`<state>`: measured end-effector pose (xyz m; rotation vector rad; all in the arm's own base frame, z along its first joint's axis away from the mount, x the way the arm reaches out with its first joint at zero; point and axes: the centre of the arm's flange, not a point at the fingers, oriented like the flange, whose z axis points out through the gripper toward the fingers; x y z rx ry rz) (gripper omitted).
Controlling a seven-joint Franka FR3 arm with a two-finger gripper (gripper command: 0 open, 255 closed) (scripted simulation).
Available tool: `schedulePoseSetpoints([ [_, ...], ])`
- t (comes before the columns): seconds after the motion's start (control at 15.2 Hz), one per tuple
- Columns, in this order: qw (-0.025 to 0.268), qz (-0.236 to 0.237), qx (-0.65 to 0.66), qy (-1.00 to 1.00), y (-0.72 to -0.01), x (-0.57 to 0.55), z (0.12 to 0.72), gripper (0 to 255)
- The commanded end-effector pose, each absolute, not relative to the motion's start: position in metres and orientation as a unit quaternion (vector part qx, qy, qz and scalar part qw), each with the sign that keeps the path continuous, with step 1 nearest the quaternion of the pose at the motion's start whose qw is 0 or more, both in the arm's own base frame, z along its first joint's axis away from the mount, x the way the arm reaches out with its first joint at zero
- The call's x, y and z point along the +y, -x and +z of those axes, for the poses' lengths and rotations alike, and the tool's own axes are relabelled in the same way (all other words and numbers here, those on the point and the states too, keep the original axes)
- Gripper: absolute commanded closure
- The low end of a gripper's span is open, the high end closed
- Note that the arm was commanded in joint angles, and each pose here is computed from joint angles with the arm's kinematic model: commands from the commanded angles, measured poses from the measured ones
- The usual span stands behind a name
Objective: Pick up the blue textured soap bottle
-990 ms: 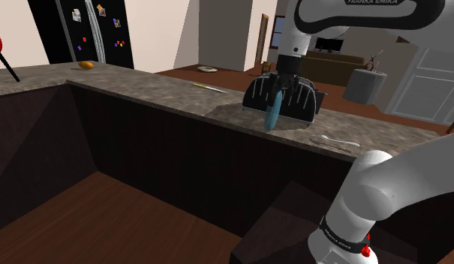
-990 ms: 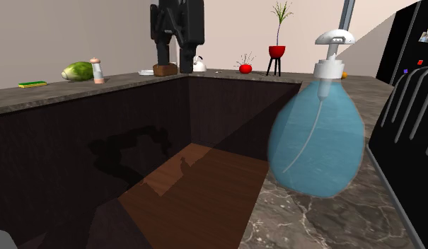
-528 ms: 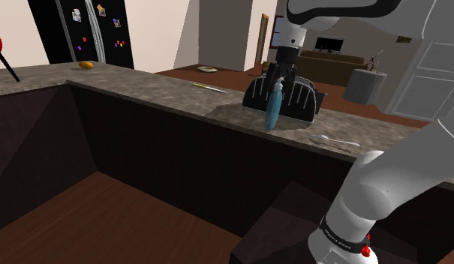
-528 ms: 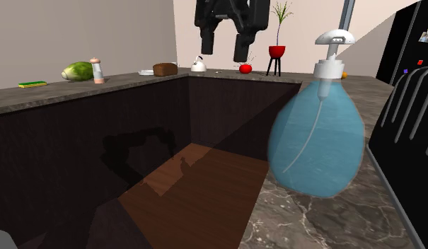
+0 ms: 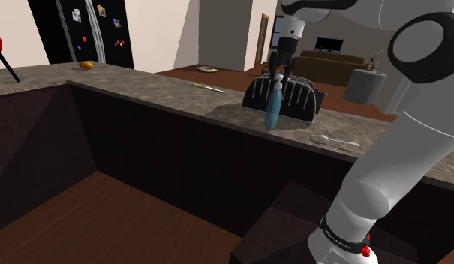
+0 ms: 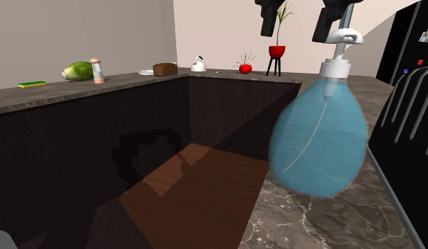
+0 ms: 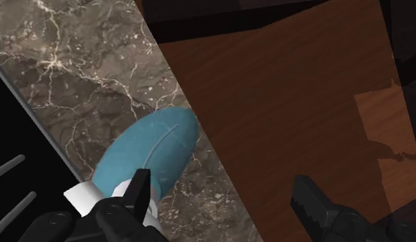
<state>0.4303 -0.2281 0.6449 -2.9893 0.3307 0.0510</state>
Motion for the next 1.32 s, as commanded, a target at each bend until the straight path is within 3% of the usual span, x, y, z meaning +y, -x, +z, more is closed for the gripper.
schedulePoseSetpoints([
  [0.0,0.07,0.017,0.113,0.991,-0.439,-0.253,0.652,0],
  [0.79,0.074,0.017,0.119,0.99,-0.455,-0.287,0.62,0],
  [0.86,0.074,0.017,0.119,0.99,-0.455,-0.287,0.62,255],
  [1.25,0.074,0.017,0.119,0.99,-0.455,-0.287,0.62,255],
])
